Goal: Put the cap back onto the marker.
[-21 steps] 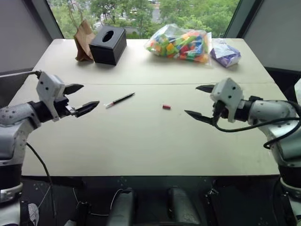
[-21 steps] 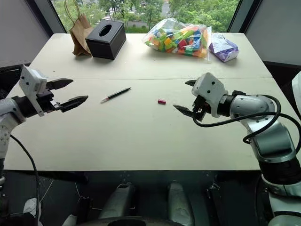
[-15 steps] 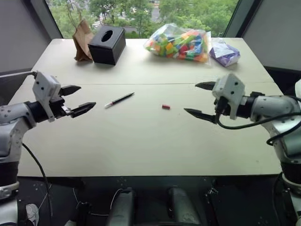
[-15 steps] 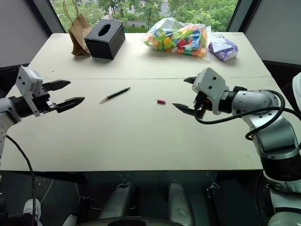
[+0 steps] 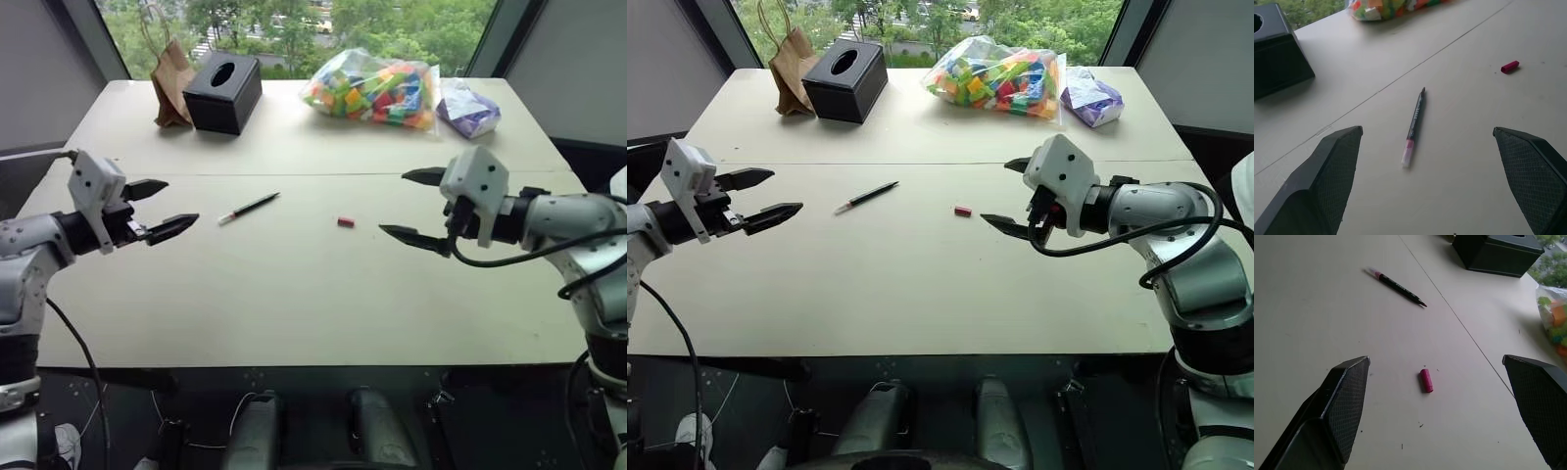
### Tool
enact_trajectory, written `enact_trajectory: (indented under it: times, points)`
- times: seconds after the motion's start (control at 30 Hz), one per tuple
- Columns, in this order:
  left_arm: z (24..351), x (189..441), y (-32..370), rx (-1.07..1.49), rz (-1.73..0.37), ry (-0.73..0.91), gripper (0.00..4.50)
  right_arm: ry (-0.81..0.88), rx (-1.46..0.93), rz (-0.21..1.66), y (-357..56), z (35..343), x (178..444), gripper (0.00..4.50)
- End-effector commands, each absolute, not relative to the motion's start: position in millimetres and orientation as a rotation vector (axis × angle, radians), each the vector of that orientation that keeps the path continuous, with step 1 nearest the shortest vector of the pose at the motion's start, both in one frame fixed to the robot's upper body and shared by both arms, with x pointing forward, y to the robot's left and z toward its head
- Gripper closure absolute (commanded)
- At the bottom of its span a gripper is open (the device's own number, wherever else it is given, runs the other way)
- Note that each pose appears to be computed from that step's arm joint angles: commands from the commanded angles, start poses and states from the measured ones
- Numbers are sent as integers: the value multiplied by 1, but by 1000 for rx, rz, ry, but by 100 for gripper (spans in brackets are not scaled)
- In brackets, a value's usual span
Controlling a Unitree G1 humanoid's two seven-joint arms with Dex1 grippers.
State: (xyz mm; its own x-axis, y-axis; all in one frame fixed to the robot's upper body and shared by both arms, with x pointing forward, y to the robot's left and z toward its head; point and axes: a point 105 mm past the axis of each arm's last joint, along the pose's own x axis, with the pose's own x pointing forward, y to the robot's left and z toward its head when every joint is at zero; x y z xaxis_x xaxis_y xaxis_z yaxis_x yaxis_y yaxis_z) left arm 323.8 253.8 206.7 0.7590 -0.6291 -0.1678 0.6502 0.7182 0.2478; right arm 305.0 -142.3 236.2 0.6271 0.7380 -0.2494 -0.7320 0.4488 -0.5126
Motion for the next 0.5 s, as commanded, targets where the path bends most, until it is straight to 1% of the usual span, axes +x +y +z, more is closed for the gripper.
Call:
enact_trajectory:
  times: [0.03,0.27,0.37,0.43,0.5]
  points:
    - [220,324,255,344,-706,32,0,-68,-667,907,-138,251,299,2]
    - [215,332,249,336,-716,34,0,-71,-655,897,-137,246,301,2]
    - [209,346,244,316,-721,25,0,-88,-644,879,-132,239,305,2]
    - [202,355,239,304,-732,27,0,-108,-586,869,-126,236,307,2]
    - [193,364,232,297,-761,37,0,-91,-535,897,-118,226,302,2]
